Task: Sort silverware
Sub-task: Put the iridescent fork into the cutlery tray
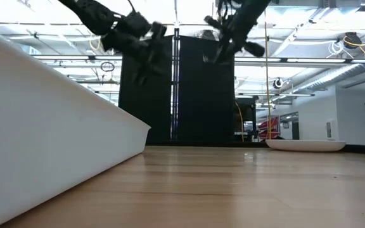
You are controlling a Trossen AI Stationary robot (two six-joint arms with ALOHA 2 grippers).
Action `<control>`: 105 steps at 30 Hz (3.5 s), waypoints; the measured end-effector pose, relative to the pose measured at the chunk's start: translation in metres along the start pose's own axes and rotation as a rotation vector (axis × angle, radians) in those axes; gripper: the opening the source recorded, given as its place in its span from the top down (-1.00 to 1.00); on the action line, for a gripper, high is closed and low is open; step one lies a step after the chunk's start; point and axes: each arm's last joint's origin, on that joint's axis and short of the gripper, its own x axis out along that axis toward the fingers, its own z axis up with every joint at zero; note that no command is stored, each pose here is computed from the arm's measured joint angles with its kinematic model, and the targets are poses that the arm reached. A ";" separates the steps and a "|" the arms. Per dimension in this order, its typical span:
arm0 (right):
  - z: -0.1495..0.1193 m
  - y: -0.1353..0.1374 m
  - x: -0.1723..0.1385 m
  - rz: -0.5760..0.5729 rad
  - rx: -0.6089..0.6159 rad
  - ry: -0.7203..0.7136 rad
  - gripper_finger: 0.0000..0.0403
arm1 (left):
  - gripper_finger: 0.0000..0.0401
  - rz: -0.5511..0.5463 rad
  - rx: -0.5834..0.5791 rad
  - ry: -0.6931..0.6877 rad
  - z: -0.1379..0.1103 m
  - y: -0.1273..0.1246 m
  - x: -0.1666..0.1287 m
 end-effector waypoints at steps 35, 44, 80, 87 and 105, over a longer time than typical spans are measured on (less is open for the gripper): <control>-0.015 0.024 -0.018 0.245 -0.140 0.100 1.00 | 0.16 -0.100 -0.090 -0.427 -0.013 -0.055 0.048; -0.017 0.027 -0.019 0.271 -0.144 0.109 1.00 | 0.16 -0.095 -0.091 -0.435 -0.014 -0.057 0.049; -0.011 -0.003 -0.075 0.161 -0.315 0.032 0.28 | 0.99 -0.133 -0.140 0.064 -0.016 -0.028 0.025; -0.026 -0.013 -0.079 -0.014 -0.403 0.098 0.28 | 0.99 0.046 -0.245 0.408 -0.076 -0.041 0.023; -0.074 -0.010 -0.037 0.191 -0.392 0.252 0.34 | 0.99 0.599 -0.487 0.453 -0.249 -0.066 -0.059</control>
